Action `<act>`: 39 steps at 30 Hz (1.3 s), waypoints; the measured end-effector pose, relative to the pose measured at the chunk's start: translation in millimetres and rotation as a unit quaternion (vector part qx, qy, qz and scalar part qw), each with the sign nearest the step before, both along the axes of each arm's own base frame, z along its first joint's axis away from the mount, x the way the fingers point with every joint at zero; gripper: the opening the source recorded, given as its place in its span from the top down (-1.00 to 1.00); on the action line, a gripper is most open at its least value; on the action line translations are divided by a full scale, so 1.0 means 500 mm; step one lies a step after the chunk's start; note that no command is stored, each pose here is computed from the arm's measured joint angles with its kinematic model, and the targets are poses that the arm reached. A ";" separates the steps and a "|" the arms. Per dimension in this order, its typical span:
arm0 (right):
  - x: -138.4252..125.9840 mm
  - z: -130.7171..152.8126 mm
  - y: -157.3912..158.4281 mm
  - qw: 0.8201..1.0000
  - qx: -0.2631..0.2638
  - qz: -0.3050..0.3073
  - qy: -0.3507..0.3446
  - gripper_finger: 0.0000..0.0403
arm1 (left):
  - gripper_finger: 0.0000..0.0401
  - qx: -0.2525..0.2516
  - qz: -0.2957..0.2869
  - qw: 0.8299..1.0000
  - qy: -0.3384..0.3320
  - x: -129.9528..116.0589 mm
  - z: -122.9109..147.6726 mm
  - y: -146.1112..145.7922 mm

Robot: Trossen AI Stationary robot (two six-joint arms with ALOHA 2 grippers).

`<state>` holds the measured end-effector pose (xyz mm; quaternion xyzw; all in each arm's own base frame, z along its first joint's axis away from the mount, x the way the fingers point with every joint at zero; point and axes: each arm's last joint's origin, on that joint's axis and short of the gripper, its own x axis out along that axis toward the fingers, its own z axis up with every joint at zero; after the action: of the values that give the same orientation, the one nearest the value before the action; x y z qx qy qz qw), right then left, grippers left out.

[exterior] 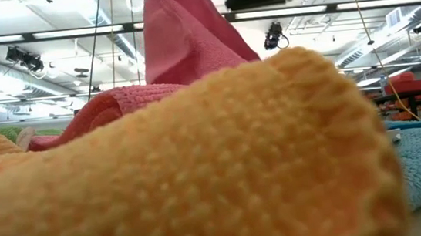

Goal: Fold microfiber towels
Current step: Fold the top pink towel

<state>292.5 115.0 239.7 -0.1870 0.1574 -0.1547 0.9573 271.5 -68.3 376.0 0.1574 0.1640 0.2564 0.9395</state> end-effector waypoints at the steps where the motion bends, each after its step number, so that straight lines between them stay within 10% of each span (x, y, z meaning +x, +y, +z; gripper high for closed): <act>1: -0.002 0.002 0.006 1.000 -0.010 0.003 -0.002 0.04 | 0.96 0.000 0.000 1.000 0.000 0.000 0.000 0.000; 23: 0.017 -0.047 -0.113 0.992 0.033 -0.071 0.104 0.04 | 0.85 0.001 -0.015 1.000 -0.001 -0.004 0.001 -0.016; 39: 0.034 -0.054 -0.241 0.977 0.167 0.003 0.133 0.15 | 0.86 0.002 -0.020 1.000 0.002 -0.006 0.000 -0.021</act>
<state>309.3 -5.2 212.9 -0.0439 0.3063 -0.0971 0.9460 268.6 -78.8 375.9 0.1635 0.1618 0.2376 0.9437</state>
